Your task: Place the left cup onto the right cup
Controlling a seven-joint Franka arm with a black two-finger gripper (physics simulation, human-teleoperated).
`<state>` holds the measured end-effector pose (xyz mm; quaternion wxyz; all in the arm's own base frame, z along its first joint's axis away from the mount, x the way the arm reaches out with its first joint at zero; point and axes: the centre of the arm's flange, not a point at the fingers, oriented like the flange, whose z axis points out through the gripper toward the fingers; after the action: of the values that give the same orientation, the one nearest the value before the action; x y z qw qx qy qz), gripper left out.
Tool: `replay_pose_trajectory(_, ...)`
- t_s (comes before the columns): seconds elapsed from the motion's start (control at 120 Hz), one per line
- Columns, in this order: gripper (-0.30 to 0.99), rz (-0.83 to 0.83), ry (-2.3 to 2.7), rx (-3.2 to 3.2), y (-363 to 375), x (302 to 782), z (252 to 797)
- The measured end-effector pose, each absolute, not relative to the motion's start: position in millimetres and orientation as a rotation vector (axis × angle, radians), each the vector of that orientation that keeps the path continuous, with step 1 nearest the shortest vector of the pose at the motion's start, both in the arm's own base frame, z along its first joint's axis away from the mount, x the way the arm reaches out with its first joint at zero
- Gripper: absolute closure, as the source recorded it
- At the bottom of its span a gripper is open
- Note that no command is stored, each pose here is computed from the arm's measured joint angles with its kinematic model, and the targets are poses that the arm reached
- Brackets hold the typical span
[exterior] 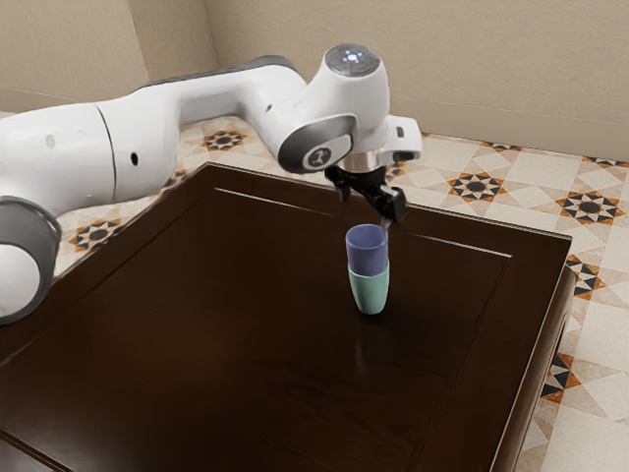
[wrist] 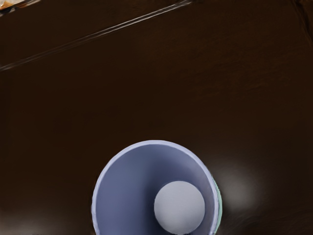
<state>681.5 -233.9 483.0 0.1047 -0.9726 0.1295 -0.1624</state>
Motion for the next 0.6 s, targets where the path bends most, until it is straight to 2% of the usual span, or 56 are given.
replay_pose_trajectory(0.083, 0.0, -0.51, 0.357, -2.844, -219.7, 665.8, 512.4)
replay_pose_trajectory(0.2, 0.0, -0.462, 0.282, -2.855, -183.3, 651.3, 520.4)
replay_pose_trajectory(0.6, 0.0, -0.135, -0.039, -2.972, -31.0, 626.1, 546.2)
